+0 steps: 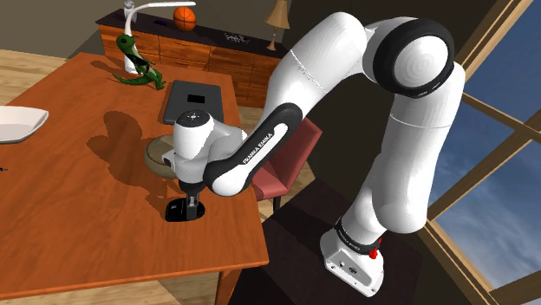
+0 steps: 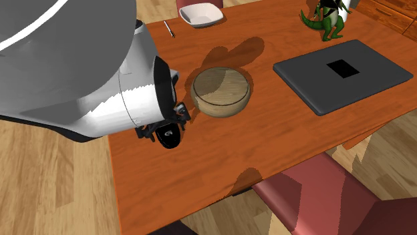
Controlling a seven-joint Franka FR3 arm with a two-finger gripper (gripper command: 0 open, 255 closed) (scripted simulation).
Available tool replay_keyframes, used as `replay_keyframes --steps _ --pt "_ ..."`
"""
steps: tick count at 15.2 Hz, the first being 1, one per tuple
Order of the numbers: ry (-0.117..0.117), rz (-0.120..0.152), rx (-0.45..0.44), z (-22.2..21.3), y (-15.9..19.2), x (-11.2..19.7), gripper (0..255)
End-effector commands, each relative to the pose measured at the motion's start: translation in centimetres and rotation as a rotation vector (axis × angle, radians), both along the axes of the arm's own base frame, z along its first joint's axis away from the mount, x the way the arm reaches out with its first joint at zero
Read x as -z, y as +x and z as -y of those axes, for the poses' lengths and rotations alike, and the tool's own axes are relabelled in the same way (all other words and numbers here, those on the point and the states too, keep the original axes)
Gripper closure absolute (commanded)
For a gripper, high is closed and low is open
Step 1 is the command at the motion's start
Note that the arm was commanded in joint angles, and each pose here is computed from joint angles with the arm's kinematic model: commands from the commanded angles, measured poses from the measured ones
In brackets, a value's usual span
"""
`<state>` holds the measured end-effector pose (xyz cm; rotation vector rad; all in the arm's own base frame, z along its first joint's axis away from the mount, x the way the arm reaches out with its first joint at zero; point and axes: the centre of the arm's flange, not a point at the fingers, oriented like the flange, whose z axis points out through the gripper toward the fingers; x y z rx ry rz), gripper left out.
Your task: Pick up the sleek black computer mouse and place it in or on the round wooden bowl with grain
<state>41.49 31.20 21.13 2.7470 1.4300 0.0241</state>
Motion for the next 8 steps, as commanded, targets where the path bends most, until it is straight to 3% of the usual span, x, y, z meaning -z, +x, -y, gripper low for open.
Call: replay_keyframes --steps 1,6,7,8 --pt "0.000 0.000 0.000 0.03 0.01 0.17 0" --pt "0.000 0.000 0.000 0.03 0.01 0.17 0" --pt "0.000 0.000 0.000 0.03 0.01 0.17 255" --pt "0.000 0.000 0.000 0.03 0.01 0.17 255"
